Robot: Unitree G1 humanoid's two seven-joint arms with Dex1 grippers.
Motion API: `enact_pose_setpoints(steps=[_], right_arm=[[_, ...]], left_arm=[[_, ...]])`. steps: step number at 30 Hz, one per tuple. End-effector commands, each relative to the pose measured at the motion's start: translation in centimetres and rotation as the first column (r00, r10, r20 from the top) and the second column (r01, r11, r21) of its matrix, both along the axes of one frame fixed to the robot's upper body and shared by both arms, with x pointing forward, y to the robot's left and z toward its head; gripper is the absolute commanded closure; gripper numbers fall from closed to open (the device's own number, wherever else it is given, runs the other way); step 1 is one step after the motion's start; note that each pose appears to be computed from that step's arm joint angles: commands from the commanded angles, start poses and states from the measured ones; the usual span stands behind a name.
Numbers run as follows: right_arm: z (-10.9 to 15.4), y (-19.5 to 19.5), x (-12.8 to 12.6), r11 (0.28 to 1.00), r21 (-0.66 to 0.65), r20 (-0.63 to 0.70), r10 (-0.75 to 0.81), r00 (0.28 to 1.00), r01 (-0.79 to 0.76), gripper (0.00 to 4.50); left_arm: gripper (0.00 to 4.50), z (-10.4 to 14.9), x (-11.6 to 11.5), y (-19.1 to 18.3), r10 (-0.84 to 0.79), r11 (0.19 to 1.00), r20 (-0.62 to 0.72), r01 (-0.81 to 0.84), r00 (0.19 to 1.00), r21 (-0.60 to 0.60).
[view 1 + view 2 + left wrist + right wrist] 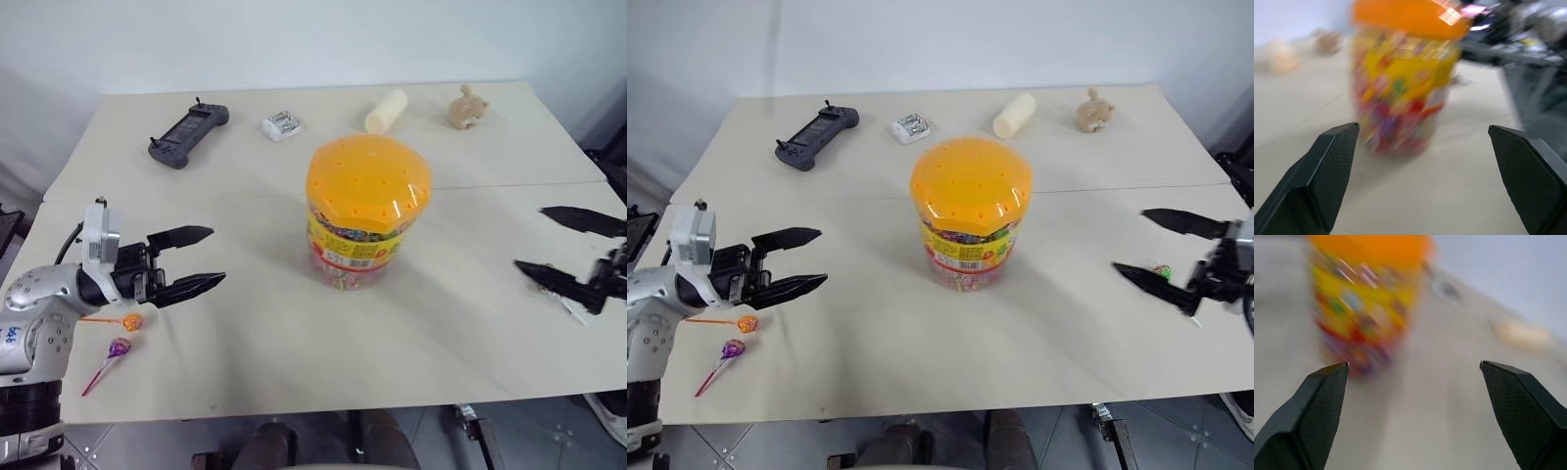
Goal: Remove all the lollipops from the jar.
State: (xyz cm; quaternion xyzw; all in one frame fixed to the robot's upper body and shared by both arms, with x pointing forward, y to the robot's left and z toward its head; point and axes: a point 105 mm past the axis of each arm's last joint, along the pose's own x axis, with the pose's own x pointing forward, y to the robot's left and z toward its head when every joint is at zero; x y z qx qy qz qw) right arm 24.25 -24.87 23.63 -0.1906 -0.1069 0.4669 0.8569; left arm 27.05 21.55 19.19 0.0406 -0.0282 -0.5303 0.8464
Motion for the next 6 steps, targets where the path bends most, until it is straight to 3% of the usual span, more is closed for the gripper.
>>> enact_pose_setpoints(steps=[1, 6], right_arm=[[-0.5, 2.8, -0.9, 0.992, -0.002, 0.000, 0.124, 0.992, -0.124, 0.05], [-3.0, 3.0, -1.0, 0.990, -0.036, -0.035, 0.132, 0.991, -0.134, 0.05]], left_arm=[[0.00, -0.4, 0.1, 1.6, 0.124, 0.989, 0.083, -0.129, 0.989, 0.065], [0.00, -2.0, -1.1, 1.8, 0.190, 0.974, 0.114, -0.202, 0.975, 0.099]])
